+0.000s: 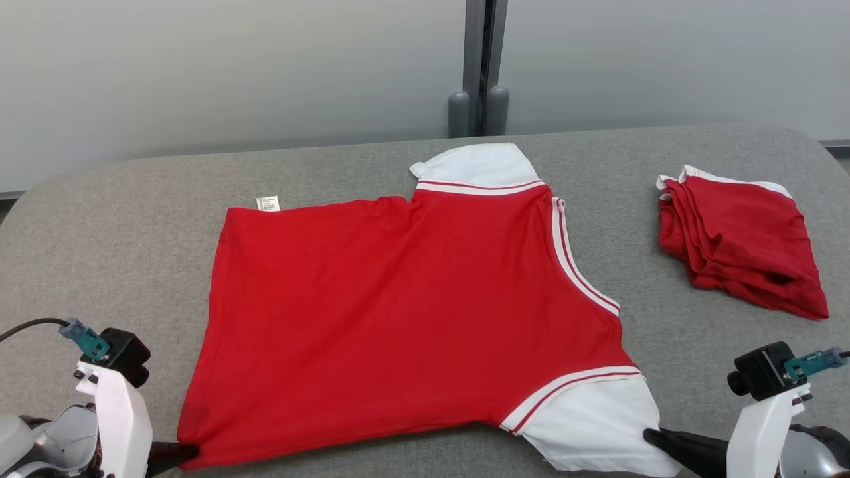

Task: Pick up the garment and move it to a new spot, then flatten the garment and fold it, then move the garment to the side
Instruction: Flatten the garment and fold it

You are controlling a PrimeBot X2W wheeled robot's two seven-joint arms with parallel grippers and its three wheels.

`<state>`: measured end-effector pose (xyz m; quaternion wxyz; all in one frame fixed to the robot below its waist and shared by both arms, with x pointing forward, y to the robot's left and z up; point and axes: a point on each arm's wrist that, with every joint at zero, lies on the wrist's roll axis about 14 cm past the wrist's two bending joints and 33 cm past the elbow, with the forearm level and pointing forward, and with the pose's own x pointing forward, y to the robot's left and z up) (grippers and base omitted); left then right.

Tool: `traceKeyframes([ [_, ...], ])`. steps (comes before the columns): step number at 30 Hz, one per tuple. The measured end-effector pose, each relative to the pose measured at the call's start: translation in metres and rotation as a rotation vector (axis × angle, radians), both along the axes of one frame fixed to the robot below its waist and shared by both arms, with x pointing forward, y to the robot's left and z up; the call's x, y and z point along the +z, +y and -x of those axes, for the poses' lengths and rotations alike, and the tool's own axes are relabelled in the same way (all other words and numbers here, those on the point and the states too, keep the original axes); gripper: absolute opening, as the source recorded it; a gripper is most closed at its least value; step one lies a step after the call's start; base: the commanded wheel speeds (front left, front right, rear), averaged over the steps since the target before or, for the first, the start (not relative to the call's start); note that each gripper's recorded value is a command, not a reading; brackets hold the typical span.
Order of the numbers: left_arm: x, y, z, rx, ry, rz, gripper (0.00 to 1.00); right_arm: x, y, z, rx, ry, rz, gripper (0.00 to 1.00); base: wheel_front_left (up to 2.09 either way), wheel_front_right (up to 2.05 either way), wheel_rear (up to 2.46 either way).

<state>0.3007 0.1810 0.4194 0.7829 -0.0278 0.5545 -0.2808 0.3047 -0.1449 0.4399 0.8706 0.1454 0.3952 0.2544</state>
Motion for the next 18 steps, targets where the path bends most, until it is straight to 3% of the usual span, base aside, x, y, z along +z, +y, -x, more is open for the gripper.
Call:
traceKeyframes([
  [10,0.004,-0.002,-0.017,-0.005,-0.035,0.0,0.0,0.034,0.018,-0.007,-0.006,-0.07,0.011,0.0,0.0,0.0,0.0],
  [18,0.013,0.0,-0.058,0.003,-0.095,-0.006,0.0,0.059,0.013,-0.054,-0.073,-0.143,0.009,0.0,0.0,0.0,0.0],
])
